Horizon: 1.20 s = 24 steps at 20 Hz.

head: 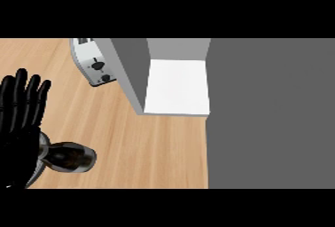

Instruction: Pick up the wine, place it into the cabinet and close the cabinet

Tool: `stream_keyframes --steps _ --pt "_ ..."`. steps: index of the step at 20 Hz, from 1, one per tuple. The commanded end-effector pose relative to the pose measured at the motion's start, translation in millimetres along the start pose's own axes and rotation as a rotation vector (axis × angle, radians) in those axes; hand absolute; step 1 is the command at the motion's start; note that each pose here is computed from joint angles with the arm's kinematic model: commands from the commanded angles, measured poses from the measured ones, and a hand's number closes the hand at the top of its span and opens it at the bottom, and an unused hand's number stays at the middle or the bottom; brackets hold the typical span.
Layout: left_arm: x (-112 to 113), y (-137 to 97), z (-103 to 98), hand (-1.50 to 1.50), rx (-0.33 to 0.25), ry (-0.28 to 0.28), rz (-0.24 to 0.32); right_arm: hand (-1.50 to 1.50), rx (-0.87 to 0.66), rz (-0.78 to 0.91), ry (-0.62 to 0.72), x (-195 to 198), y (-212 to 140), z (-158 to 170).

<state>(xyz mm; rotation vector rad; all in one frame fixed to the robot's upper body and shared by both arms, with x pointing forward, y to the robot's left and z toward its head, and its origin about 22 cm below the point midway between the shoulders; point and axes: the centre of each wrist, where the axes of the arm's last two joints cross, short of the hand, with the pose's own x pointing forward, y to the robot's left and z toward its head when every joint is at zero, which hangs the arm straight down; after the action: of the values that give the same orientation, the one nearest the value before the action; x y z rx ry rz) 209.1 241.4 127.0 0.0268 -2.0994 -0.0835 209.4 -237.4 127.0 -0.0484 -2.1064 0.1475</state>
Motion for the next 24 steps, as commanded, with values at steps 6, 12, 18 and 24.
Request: stream_keyframes --steps 6,12,18,24 --pt "24 38 66 -1.5 -0.223 -0.024 0.138 -1.5 -0.002 -0.064 0.015 10 -14 29" --pt "34 21 81 -1.5 -0.224 0.175 0.405 -1.5 0.234 -0.168 0.151 44 -9 45" --pt "54 19 101 -1.5 -0.233 0.17 0.445 -1.5 0.238 -0.171 0.153 55 -5 32" --pt "82 17 99 -1.5 -0.224 0.152 0.444 -1.5 0.231 -0.192 0.147 71 1 36"
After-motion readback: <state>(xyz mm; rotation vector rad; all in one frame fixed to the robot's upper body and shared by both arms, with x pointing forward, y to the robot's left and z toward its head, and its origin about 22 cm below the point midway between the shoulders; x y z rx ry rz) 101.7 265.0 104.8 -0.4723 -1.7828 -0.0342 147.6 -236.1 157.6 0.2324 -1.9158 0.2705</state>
